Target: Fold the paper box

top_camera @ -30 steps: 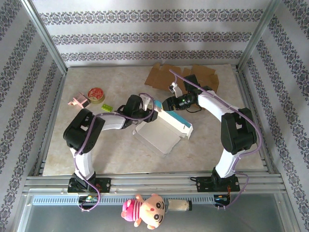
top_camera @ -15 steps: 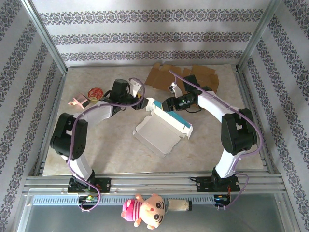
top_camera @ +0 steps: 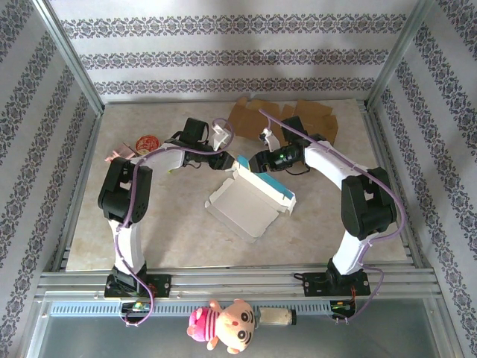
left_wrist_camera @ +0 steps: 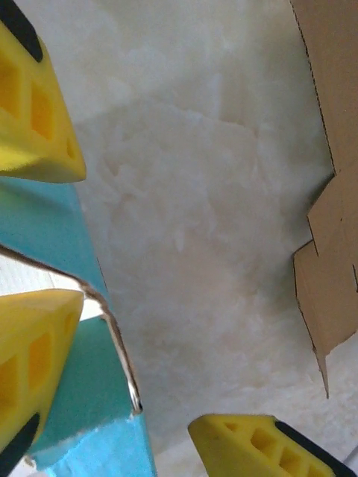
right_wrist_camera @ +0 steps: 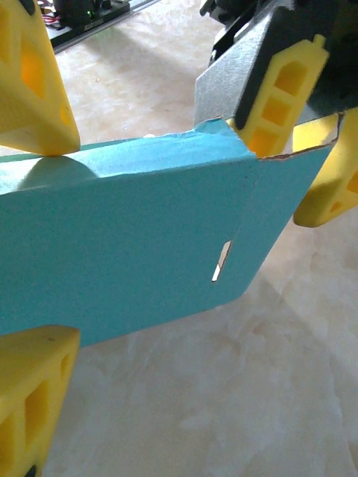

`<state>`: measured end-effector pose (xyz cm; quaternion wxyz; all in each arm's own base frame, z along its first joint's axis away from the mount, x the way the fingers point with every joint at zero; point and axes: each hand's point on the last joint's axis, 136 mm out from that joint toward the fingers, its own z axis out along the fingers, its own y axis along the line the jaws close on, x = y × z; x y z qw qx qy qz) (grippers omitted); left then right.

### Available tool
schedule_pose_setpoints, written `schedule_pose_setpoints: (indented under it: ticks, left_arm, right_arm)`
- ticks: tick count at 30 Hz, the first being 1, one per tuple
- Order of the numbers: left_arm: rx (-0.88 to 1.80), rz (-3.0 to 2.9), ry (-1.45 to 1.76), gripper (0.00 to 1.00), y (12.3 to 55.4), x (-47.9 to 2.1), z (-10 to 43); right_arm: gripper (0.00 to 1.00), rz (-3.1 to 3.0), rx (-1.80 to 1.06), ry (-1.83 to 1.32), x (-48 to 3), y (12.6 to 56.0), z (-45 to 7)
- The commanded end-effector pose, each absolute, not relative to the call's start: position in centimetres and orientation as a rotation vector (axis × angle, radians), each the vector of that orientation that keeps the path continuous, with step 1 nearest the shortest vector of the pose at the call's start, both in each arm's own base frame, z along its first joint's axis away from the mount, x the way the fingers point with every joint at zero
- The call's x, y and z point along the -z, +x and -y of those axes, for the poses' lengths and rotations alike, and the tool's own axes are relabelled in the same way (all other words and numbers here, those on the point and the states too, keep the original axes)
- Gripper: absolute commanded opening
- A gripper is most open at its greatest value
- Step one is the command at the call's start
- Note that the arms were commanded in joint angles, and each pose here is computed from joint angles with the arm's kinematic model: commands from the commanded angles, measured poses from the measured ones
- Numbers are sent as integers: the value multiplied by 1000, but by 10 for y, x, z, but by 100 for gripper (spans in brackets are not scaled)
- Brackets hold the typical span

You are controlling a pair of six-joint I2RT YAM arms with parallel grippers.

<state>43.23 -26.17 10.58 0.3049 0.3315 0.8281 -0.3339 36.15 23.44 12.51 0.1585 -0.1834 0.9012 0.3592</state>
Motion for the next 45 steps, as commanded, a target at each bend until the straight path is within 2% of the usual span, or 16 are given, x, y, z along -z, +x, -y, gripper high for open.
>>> schedule_pose_setpoints:
  ticks: [1, 7, 9, 17, 25, 36, 41, 45]
  left_arm:
    - [956, -2174, 857, 32, 427, -110, 262]
    - [907, -2178, 803, 12, 424, -111, 259]
    - [888, -2194, 733, 9, 429, -115, 257]
    - [910, -2111, 706, 9, 428, -150, 275]
    - [772, -2172, 775, 4, 428, -148, 264]
    - [754, -2177, 804, 3, 427, -151, 266]
    - [752, -2220, 798, 4, 429, -147, 266]
    - [750, -2217, 791, 4, 430, -150, 266]
  right_arm:
    - [62, -2575, -996, -540, -127, 356, -235]
    - [62, -2551, -1010, -517, -137, 359, -239]
    - [61, -2552, -1010, -513, -136, 358, -239]
    - [61, -2579, -1001, -504, -126, 353, -241]
    - [64, -2575, -987, -511, -133, 343, -234]
    - [67, -2520, -963, -527, -156, 335, -229]
    - [65, -2535, -878, -561, -148, 335, -221]
    - [55, -2547, -860, -576, -141, 335, -220]
